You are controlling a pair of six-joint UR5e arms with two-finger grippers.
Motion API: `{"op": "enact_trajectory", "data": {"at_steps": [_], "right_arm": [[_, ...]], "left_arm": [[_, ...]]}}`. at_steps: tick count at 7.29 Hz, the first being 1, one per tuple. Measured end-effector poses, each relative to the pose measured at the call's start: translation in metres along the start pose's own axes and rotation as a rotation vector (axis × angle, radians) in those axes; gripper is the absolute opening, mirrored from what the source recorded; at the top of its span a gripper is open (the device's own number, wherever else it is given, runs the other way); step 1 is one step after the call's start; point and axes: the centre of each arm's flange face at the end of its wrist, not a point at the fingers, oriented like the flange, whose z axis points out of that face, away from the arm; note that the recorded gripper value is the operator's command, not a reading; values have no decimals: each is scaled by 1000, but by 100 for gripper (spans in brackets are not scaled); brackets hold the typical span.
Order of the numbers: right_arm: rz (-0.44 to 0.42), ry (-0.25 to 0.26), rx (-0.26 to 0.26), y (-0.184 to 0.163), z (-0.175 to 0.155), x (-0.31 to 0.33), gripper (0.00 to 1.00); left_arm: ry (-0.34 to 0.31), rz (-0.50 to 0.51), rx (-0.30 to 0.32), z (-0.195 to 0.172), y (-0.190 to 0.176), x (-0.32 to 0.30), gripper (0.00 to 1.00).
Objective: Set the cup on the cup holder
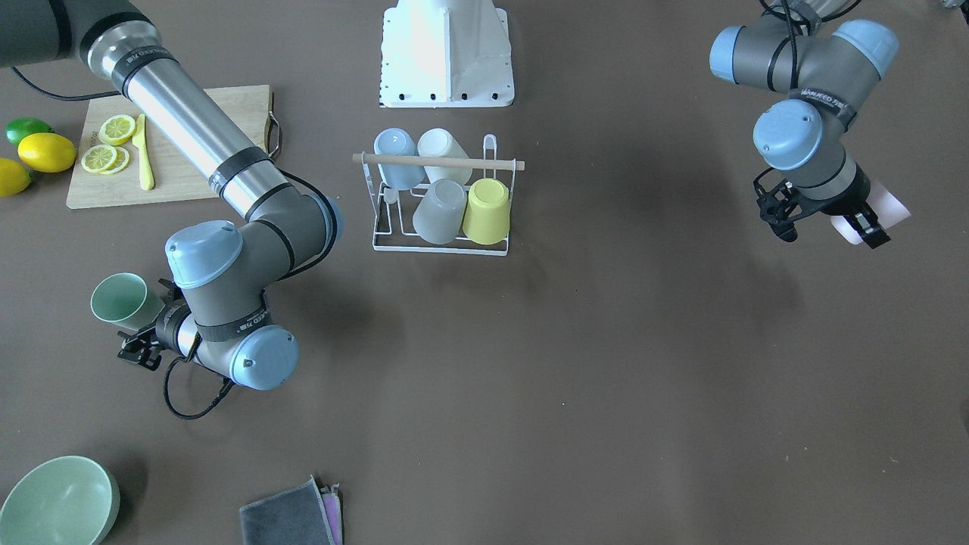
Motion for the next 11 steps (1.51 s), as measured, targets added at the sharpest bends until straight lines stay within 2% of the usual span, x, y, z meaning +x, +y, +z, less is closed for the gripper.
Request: {"op": "enact_trajectory", "data": {"at_steps": [3,7,9,11], "right_arm": [[-7,13,-30,-3,7,1,100],[-15,5,-63,-11,20,-3,100],[-19,3,-77,-11,21,-3,100],[-29,3,-92,-9,19,-4,93]], "left_arm": [[-46,-57,101,-55,9,-15,57],[-56,-251,341,-138,105,-36,54],[-48,-352,430,-158,122,-40,52],[-14,-391,545,-163,123,-37,50]]}}
